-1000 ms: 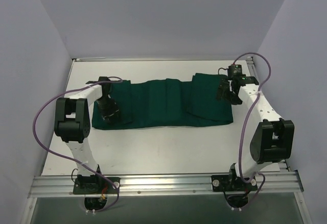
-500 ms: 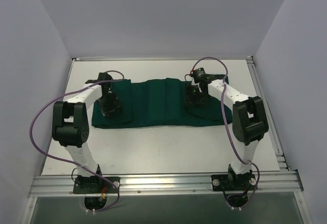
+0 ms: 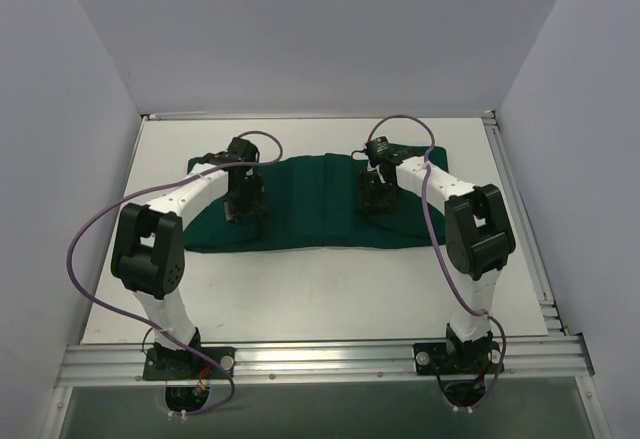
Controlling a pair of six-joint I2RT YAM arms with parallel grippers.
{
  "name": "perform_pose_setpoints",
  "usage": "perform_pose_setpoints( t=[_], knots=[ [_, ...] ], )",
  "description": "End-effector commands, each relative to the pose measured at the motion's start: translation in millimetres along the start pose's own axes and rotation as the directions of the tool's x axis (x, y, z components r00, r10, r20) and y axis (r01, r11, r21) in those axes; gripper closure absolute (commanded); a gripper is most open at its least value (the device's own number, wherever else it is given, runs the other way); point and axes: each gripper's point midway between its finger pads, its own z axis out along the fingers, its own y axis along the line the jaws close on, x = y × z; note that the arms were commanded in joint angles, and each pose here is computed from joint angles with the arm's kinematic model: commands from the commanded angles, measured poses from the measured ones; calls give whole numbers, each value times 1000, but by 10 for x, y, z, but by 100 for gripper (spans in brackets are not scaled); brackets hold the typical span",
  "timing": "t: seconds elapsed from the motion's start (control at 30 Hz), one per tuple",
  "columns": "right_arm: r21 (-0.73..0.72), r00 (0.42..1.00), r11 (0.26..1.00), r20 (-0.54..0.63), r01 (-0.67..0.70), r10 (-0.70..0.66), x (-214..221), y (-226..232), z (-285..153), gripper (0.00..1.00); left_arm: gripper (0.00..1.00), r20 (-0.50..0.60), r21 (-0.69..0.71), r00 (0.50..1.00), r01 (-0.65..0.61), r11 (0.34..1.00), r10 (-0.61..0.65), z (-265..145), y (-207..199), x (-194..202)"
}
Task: Open and lay out the surgical kit
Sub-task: Open the surgical kit at the center of the board.
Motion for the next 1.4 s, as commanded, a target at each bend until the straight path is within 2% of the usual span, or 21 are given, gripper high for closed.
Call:
perform_pose_setpoints(
  t=[0.0,0.2,0.27,0.3,0.37,0.57,0.7,0.8,0.83,0.9,1.03,1.1,1.17,1.27,1.33,1.37],
  knots=[
    [86,1000,996,-22,-2,4,32,-134,-23,60,34,44,-43,999,-19,999,21,-75,-20,-63],
    [96,999,995,-34,19,-16,125,-115,-16,61,32,35,-88,998,-53,995,56,-25,-57,32],
    [95,999,995,-43,24,-20,149,-106,0,72,31,30,-92,997,-65,994,68,-14,-94,58],
    [97,999,995,-44,24,-20,150,-109,-4,88,31,34,-104,997,-68,992,72,-9,-90,51],
    [107,999,994,-32,24,-21,115,-121,-38,99,30,25,-114,996,-82,990,85,9,-121,65],
    [132,1000,991,19,13,-16,-43,-180,-250,100,30,4,-196,994,-111,974,114,110,-48,102],
    [140,998,990,60,-33,25,-163,-320,-414,100,37,-20,-239,992,-126,963,125,226,43,142],
    [161,995,985,91,-66,52,-247,-491,-545,100,54,-31,-259,990,-141,956,138,302,120,139],
    [197,992,975,100,-100,82,-276,-685,-592,100,75,-37,-259,990,-144,955,139,323,133,137],
    [225,985,963,127,-146,120,-327,-904,-705,100,96,-31,-276,992,-124,953,120,306,245,64],
    [390,936,858,240,-335,257,-378,-1774,-1066,100,98,42,-308,998,-32,951,48,1,598,-222],
    [468,885,757,323,-456,334,-312,-2345,-1360,100,98,122,-298,992,24,954,13,-291,761,-405],
    [575,842,616,397,-538,365,-157,-2905,-1674,100,98,206,-273,978,101,957,-44,-576,981,-584],
    [684,817,449,441,-574,372,42,-3403,-1969,100,98,266,-263,961,146,954,-74,-800,1209,-728],
    [723,821,398,441,-565,363,85,-3521,-1992,100,98,267,-249,958,176,952,-107,-838,1277,-730],
    [762,820,333,435,-555,372,167,-3613,-1974,100,98,268,-242,954,202,949,-135,-835,1344,-733]
  ],
)
